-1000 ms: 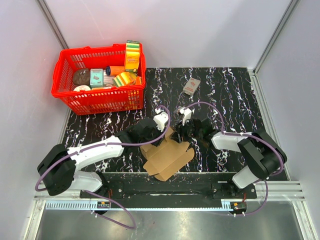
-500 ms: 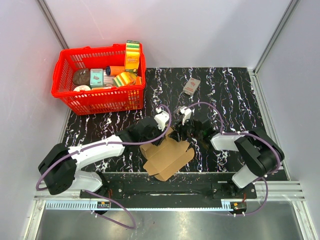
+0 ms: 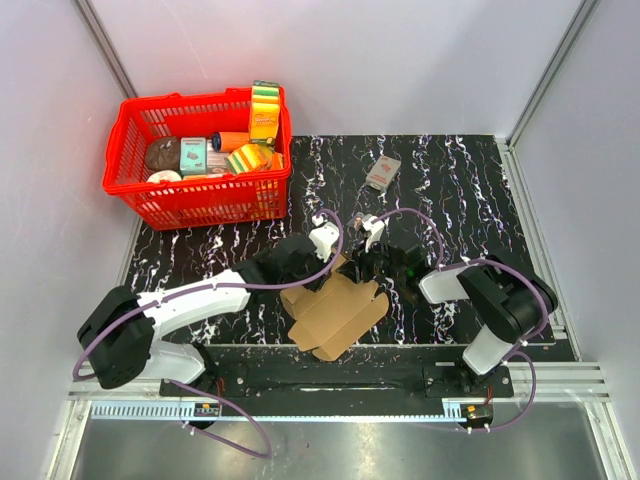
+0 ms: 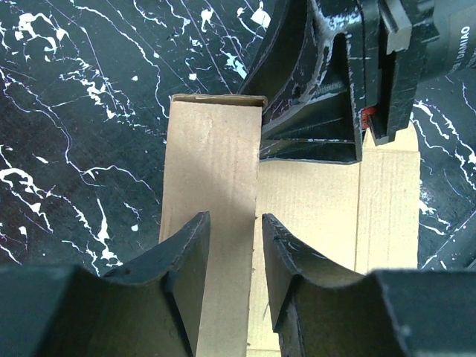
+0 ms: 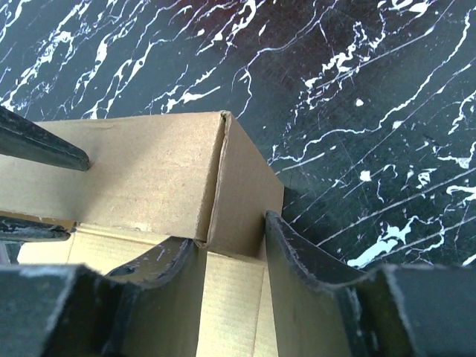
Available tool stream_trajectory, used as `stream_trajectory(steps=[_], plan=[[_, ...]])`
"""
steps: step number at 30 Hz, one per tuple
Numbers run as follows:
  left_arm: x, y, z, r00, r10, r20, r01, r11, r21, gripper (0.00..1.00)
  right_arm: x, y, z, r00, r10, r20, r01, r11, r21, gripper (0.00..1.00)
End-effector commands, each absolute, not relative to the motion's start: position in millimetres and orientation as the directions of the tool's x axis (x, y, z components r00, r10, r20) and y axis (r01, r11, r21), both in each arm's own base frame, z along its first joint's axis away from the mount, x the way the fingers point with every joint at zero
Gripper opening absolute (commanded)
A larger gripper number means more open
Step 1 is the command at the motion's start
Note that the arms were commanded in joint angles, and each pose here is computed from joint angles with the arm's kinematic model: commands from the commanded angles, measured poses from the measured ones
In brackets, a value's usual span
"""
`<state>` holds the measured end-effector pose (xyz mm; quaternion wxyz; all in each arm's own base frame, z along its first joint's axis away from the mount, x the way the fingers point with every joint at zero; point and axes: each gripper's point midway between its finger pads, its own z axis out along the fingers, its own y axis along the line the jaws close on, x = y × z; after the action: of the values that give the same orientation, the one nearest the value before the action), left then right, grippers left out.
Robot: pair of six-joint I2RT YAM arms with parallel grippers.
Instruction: Fold the paper box
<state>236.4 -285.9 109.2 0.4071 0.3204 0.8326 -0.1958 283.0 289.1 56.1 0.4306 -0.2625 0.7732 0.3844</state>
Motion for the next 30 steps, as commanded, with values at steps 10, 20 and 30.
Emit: stream_trajectory(steps=[10,20,30], plan=[[242.7,-298.1,122.0,-0.436,0.352,-0.828,0.703,0.708,-0.069,0.39,287.9,296.9,65.9,-0.429,-0.017,-0.903,-0.765,0.539,0.353,0.35],[241.6,-297.6,120.8,-0.435,0.349,-0.830,0.704,0.706,-0.072,0.39,290.6,299.7,62.0,-0.430,-0.019,-0.903,-0.768,0.533,0.354,0.26],[240.7,-299.3,117.9,-0.436,0.355,-0.827,0.711,0.699,-0.075,0.39,290.2,302.0,62.1,-0.426,-0.003,-0.905,-0.772,0.523,0.362,0.15]])
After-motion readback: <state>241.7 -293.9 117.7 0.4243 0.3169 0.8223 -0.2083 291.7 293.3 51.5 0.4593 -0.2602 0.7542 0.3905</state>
